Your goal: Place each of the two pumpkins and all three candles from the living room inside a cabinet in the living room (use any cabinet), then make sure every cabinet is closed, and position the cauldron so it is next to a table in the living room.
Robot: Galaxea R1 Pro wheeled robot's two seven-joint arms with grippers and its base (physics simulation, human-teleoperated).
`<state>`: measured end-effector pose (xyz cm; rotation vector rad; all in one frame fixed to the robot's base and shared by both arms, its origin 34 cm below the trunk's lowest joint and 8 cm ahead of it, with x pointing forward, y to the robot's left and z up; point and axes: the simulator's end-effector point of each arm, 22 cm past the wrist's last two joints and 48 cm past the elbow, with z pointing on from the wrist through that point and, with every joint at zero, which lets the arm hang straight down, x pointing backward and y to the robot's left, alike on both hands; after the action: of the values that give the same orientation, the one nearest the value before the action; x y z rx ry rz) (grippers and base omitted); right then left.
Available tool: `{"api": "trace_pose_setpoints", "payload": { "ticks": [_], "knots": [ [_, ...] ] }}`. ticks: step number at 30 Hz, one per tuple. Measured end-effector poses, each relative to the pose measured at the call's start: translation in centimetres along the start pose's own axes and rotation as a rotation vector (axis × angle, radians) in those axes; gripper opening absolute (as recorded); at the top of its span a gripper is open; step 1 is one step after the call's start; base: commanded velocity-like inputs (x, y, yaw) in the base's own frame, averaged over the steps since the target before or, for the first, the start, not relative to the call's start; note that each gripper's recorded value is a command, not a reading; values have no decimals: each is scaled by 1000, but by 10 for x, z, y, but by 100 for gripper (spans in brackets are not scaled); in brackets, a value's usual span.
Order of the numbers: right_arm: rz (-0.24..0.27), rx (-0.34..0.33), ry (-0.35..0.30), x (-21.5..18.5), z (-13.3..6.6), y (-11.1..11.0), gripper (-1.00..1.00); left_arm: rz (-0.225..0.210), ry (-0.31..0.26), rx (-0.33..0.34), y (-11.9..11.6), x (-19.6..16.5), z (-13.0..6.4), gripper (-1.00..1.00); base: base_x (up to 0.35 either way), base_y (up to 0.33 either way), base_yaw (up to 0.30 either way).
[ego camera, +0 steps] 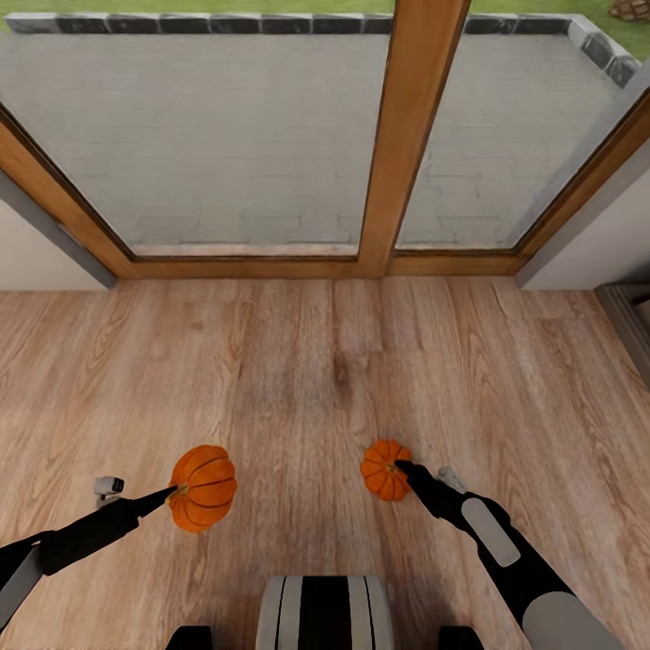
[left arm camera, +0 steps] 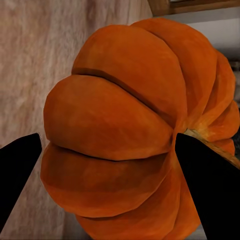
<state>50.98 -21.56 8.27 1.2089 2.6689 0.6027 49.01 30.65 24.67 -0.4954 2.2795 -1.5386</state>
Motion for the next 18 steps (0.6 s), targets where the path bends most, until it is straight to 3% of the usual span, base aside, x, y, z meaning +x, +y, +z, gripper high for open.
{"api": "trace_pose_setpoints", "payload": {
  "ticks": [18],
  "knots": [
    [0, -19, -2, 0, 3, 7, 100, -12, 6, 26, -1, 3, 0, -100, 0, 0, 0]
  ]
}}
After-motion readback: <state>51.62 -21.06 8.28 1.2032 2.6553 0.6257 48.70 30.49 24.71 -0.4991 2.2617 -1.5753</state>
